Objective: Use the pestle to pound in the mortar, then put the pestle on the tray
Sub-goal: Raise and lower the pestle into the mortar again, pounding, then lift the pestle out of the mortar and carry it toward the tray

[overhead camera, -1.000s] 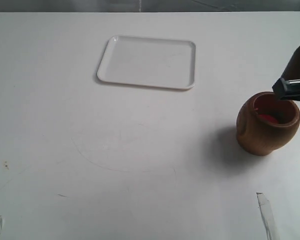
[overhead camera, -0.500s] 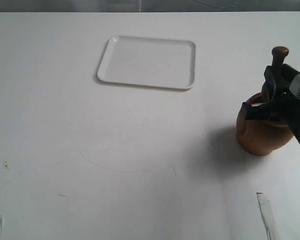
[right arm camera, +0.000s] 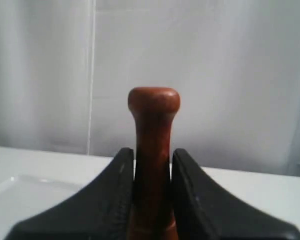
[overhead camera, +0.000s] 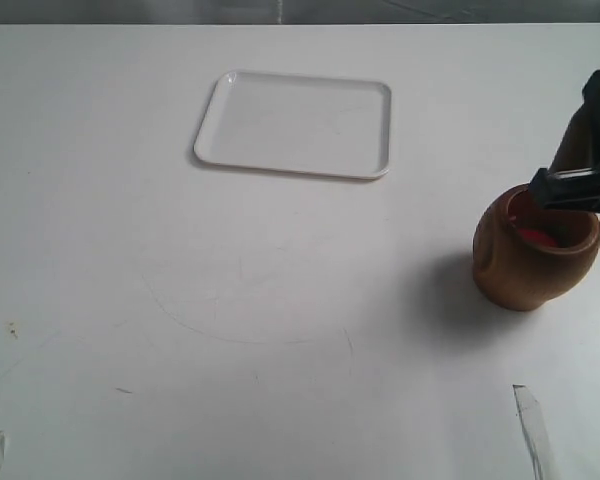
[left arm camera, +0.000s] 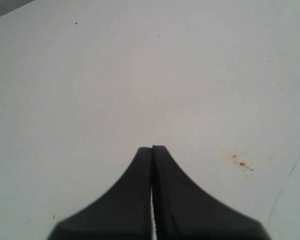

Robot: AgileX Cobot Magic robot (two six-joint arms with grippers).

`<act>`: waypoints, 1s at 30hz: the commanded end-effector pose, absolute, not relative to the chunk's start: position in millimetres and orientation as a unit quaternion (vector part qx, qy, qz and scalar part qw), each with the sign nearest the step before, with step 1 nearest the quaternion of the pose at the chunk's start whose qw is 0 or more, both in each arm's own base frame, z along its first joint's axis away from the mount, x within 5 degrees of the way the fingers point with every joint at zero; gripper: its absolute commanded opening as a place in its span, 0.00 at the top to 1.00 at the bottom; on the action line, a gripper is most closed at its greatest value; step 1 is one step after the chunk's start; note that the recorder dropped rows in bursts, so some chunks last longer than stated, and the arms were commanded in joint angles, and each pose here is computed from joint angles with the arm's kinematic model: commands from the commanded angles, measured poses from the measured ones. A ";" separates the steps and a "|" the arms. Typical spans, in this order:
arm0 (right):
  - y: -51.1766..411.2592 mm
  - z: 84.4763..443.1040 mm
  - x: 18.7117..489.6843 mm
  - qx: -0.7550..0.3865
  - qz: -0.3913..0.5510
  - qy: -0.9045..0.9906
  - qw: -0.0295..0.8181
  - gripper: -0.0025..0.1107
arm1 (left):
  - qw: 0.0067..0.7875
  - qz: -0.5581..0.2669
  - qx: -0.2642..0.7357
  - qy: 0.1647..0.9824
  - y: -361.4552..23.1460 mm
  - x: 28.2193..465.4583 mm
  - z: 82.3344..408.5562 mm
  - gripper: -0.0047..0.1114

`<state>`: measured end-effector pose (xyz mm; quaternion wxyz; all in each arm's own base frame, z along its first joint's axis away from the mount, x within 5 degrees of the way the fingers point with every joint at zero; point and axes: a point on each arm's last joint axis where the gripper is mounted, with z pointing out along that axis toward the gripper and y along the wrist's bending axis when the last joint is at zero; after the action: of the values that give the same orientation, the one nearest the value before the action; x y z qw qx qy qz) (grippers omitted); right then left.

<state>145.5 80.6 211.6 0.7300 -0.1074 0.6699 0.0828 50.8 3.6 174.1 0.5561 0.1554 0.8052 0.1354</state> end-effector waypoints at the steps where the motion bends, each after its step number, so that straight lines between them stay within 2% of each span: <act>1: 84.6 189.5 153.6 -0.119 0.051 0.718 0.683 0.98 | 0.559 0.128 0.153 0.805 2.9 50.9 174.2 0.96; 6: 89.1 160.4 161.4 -0.130 0.021 0.758 0.639 0.98 | 0.559 0.128 0.153 0.805 2.9 50.9 174.2 0.96; 9: 90.7 155.9 163.5 -0.133 0.016 0.754 0.643 0.98 | 0.559 0.128 0.153 0.805 2.9 50.9 174.2 0.96; 14: 92.3 179.1 159.9 -0.133 0.048 0.705 0.695 0.98 | 0.559 0.128 0.153 0.805 2.9 50.9 174.2 0.96; 21: 74.9 236.6 138.0 -0.082 0.104 0.597 0.791 0.98 | 0.559 0.128 0.153 0.805 2.9 50.9 174.2 0.96; 24: 68.9 240.5 134.3 -0.080 0.091 0.602 0.789 0.98 | 0.559 0.128 0.153 0.805 2.9 50.9 174.2 0.96; 30: 74.2 225.0 140.0 -0.100 0.081 0.649 0.750 0.98 | 0.559 0.128 0.153 0.805 2.9 50.9 174.2 0.96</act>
<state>136.9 70.5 234.4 0.7708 -0.0813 0.6254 0.0904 50.8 3.6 174.1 0.5561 0.1554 0.8052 0.1354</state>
